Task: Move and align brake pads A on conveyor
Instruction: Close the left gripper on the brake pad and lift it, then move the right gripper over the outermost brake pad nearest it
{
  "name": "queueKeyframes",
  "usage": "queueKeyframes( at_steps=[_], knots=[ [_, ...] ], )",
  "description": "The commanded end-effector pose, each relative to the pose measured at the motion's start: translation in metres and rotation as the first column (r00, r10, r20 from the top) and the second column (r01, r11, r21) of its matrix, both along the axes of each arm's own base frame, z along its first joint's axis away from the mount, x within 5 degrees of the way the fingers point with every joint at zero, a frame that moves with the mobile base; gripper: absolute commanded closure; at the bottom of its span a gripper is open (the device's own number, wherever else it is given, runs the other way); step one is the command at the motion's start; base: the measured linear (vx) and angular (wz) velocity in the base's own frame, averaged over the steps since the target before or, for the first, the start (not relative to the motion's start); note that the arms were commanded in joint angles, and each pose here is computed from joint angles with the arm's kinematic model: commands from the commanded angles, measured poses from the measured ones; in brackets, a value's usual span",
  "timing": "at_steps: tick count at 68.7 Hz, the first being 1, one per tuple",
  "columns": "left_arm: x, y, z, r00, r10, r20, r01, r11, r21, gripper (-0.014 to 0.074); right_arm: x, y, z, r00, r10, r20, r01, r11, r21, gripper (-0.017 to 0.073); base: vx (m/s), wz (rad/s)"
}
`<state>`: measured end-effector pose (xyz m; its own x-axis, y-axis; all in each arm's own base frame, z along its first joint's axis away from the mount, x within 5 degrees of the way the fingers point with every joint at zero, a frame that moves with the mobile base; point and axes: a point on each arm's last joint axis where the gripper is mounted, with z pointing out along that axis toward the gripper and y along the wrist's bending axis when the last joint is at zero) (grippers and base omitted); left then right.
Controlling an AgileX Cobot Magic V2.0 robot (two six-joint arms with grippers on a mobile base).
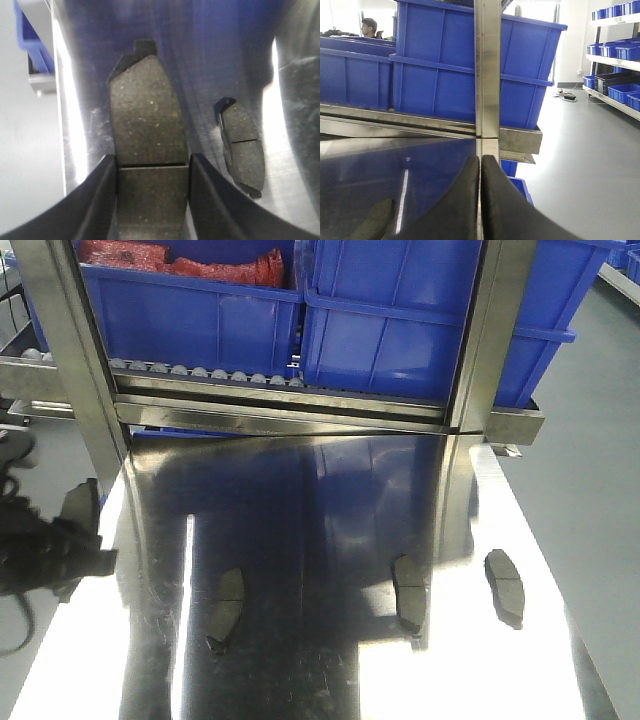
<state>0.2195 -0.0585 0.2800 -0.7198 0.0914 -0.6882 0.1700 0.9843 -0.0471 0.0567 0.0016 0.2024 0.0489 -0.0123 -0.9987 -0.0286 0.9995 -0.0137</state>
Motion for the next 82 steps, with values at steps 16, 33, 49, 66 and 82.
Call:
queueKeyframes(
  at_steps=[16,33,49,66,82],
  knots=[
    [-0.065,0.017,0.008,0.927,-0.022,0.374,0.051,0.996,-0.069,0.06,-0.001,0.0,0.003,0.997,-0.003,0.074,0.004,1.0,-0.014,0.0571,0.0,0.0],
    [-0.101,0.026,-0.003,0.856,-0.01,0.517,0.076,0.991,-0.106,0.06,-0.001,0.0,0.003,0.997,-0.003,0.074,0.004,1.0,-0.014,0.0571,0.0,0.0],
    [-0.111,0.029,0.0,0.811,-0.001,0.585,0.09,0.988,-0.123,0.06,-0.001,0.0,0.003,0.997,-0.003,0.074,0.004,1.0,-0.014,0.0571,0.0,0.0],
    [-0.111,0.029,0.0,0.816,-0.001,0.578,0.088,0.989,-0.122,0.06,-0.001,0.0,0.003,0.997,-0.003,0.073,0.004,1.0,-0.014,0.0571,0.0,0.0],
    [-0.111,0.029,0.0,0.816,-0.001,0.578,0.088,0.989,-0.122,0.06,-0.001,0.0,0.003,0.997,-0.003,0.073,0.004,1.0,-0.014,0.0571,0.0,0.0]
  ],
)
